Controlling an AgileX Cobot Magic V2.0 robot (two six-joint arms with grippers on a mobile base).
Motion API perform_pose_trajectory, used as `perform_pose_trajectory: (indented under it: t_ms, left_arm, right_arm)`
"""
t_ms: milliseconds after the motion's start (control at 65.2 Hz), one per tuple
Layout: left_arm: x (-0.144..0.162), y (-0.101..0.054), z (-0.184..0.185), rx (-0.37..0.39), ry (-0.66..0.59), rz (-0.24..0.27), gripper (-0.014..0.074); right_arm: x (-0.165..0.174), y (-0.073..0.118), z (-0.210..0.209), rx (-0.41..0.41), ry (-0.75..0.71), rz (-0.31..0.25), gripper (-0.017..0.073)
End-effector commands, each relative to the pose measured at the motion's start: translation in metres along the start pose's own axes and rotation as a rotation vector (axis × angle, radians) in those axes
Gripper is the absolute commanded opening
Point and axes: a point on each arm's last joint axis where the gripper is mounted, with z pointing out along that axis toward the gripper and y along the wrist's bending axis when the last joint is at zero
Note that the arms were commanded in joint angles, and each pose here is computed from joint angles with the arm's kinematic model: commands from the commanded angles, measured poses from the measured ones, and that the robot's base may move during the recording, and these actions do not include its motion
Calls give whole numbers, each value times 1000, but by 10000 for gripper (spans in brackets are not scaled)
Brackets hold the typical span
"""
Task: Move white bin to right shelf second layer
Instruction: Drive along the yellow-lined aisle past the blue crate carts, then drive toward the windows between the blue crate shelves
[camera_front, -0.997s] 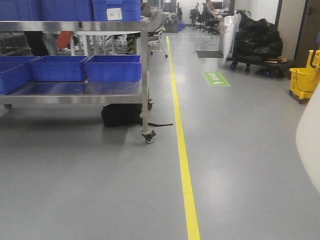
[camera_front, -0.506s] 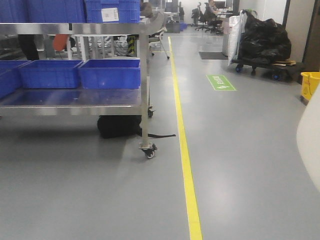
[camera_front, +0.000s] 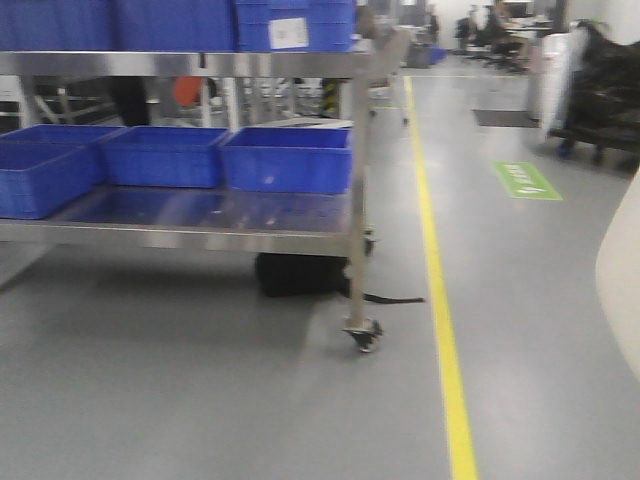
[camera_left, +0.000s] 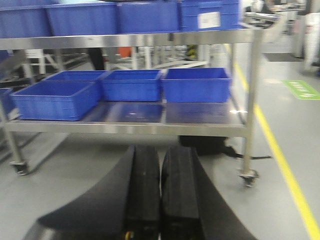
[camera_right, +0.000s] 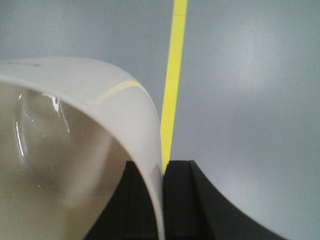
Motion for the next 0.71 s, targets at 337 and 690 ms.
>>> perform_pose_trajectory:
  t_ms: [337, 690]
  left_arm:
    - [4, 0, 0, -4, -61, -9, 85]
    - [4, 0, 0, -4, -61, -9, 85]
  right_arm:
    - [-9, 1, -7, -14, -77, 2, 52]
    - [-9, 1, -7, -12, -73, 2, 52]
